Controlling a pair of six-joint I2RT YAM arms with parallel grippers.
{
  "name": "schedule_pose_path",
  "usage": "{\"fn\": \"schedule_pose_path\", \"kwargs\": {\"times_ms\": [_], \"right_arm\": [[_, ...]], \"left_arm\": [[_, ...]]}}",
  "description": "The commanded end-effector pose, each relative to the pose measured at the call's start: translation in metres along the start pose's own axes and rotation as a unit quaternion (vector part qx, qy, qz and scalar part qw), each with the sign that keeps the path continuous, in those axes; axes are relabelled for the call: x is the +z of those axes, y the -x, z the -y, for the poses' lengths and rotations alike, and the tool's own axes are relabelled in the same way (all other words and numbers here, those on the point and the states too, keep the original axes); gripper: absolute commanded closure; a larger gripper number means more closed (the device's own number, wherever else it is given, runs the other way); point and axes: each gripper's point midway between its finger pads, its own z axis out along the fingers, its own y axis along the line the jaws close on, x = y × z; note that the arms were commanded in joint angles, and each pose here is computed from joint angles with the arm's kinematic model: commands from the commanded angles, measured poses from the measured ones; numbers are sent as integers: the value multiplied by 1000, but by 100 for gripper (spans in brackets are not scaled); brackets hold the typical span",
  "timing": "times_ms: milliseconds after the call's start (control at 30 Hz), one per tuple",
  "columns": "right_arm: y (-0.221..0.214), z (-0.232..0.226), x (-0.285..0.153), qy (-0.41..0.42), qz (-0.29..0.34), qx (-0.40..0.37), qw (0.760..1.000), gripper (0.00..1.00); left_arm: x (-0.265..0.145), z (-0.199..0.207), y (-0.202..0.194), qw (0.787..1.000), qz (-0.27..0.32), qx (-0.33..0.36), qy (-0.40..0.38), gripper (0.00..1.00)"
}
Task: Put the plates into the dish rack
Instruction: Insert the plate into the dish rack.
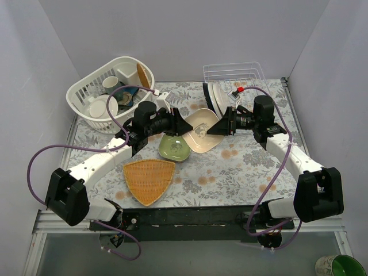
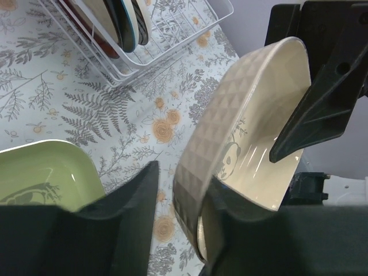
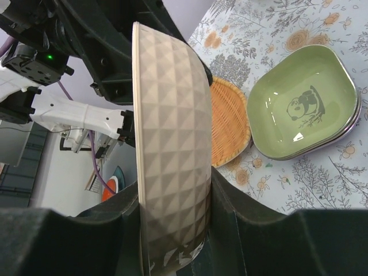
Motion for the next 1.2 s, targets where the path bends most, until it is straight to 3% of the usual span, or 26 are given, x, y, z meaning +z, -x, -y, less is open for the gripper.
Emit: {"fn": "schedule_pose_path", "kwargs": {"times_ms": [0, 200, 433, 800, 1167], "right_arm": [[3, -14, 0, 29, -4, -27, 999, 96], [2, -14, -1, 28, -3, -27, 999, 99], [3, -14, 0, 26, -3, -27, 999, 99], [5, -8, 0, 5, 0, -33, 999, 99], [8, 10, -1, -47, 4, -34, 998, 99]], "left_arm": [[-4, 9, 12, 1000, 18, 13, -10, 57], [-4, 7, 13, 1000, 20, 9, -5, 26], [-7, 7, 15, 1000, 26, 10, 0, 2], [-10, 13, 24, 999, 37, 9, -1, 2], [-33, 66, 81, 994, 91, 13, -52, 2]]}}
